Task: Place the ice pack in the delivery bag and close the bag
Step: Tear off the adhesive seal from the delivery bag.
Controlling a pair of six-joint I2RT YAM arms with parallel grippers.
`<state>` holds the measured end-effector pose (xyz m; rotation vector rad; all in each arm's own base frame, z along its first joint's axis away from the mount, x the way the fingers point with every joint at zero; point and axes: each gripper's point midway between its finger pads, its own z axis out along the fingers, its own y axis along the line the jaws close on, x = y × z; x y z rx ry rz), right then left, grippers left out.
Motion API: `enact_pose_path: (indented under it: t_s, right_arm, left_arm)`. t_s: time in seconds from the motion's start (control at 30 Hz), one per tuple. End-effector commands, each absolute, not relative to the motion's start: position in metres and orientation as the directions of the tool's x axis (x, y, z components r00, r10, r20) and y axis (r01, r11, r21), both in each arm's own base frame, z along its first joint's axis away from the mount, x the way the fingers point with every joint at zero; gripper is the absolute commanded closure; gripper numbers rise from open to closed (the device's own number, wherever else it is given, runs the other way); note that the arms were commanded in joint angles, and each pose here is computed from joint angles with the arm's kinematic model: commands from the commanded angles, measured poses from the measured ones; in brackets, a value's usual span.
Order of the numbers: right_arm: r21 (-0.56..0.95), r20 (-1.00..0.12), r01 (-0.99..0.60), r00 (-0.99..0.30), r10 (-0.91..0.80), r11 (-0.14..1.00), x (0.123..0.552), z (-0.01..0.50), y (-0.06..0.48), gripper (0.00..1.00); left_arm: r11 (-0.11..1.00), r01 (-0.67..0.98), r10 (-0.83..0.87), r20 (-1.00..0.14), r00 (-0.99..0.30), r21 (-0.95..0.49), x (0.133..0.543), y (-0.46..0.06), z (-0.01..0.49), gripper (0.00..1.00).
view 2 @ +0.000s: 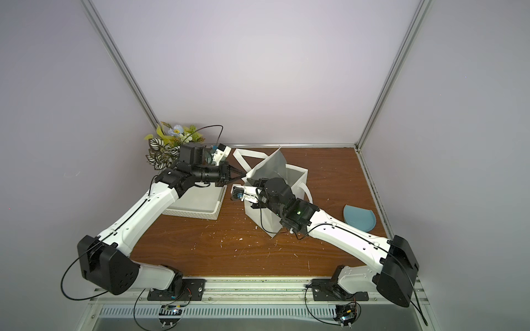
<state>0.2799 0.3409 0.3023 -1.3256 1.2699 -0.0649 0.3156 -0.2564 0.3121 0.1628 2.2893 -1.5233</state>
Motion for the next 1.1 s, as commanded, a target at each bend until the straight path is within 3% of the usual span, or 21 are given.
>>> enact_pose_path:
  t_s: [0.0, 1.07]
  right_arm:
    - [-0.735, -0.655, -0.545, 0.416, -0.631, 0.403, 0.284, 0.331, 0.343, 0.69]
    - [-0.73, -0.671, -0.534, 0.439, -0.598, 0.426, 0.287, 0.347, 0.35, 0.8]
  left_arm:
    - [0.401, 0.335, -0.101, -0.404, -0.909, -0.853, 0.315, -0.259, 0.32, 1.0]
    - [0.401, 0.334, -0.098, -0.403, -0.91, -0.853, 0.315, -0.26, 0.319, 1.0]
